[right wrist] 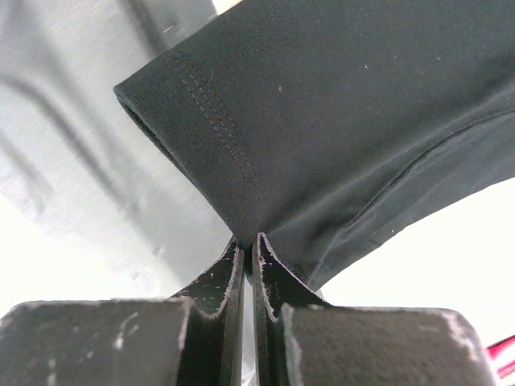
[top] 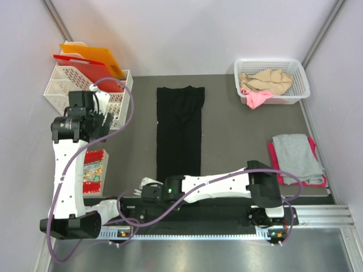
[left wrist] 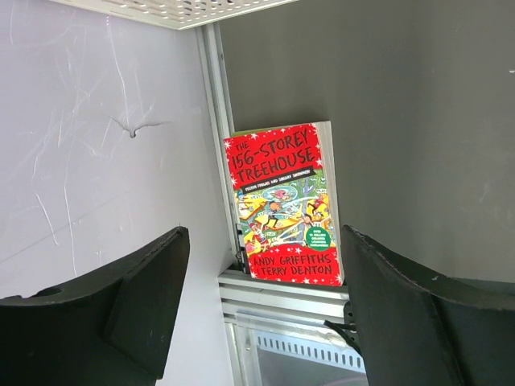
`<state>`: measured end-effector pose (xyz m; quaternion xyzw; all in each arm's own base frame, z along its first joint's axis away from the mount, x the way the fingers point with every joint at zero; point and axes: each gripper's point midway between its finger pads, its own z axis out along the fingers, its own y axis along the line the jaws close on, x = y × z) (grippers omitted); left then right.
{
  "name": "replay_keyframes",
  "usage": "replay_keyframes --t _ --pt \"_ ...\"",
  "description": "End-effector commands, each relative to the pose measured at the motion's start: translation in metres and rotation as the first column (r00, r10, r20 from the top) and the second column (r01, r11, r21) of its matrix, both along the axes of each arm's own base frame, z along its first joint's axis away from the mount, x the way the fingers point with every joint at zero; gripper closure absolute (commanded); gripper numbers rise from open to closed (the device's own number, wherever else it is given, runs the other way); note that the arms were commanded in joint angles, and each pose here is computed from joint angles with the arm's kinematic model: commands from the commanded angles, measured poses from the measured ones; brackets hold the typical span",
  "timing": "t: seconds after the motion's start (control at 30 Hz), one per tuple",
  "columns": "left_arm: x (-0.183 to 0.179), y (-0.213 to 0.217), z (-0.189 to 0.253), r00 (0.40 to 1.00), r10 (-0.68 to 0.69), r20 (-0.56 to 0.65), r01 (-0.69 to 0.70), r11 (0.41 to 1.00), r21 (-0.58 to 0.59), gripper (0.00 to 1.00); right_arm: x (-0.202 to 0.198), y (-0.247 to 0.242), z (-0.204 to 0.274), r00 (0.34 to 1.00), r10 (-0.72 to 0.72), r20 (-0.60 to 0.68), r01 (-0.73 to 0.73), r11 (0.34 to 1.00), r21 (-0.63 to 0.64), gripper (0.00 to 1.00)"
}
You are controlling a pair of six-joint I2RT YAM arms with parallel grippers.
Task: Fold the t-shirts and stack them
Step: Grab the bottom of the folded rectangular tshirt with right arm, then fold the folded rectangular tshirt in 1/3 of the way
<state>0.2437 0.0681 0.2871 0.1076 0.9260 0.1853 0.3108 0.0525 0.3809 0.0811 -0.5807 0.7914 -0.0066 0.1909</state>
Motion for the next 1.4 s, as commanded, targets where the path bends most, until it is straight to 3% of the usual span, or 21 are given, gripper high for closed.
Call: replay_keyframes --t 0.0,0.27,0.6,0.93,1.37 --pt "0.001 0.003 0.018 0.998 -0.005 0.068 0.003 1.000 0.022 0.20 -0.034 0.009 0.049 0.995 0.036 -0.088 -0.025 0.992 0.120 1.00" --pt "0.005 0.003 0.026 0.997 -0.012 0.075 0.011 1.000 0.021 0.19 -0.040 0.014 0.105 0.993 0.065 -0.100 -0.042 0.975 0.218 1.00" --pt "0.008 0.005 0.033 0.997 -0.016 0.074 0.014 0.999 0.035 0.19 0.081 0.018 0.134 0.994 -0.096 0.050 0.079 0.960 0.269 1.00" --pt "0.012 0.002 0.027 0.999 -0.002 0.041 0.002 1.000 0.004 0.20 0.183 0.011 0.117 0.974 -0.215 0.076 0.188 0.945 0.267 1.00" --pt "0.022 -0.004 0.015 1.000 0.007 -0.010 -0.007 0.999 -0.044 0.20 0.256 0.020 0.071 0.960 -0.270 0.074 0.242 0.934 0.262 1.00"
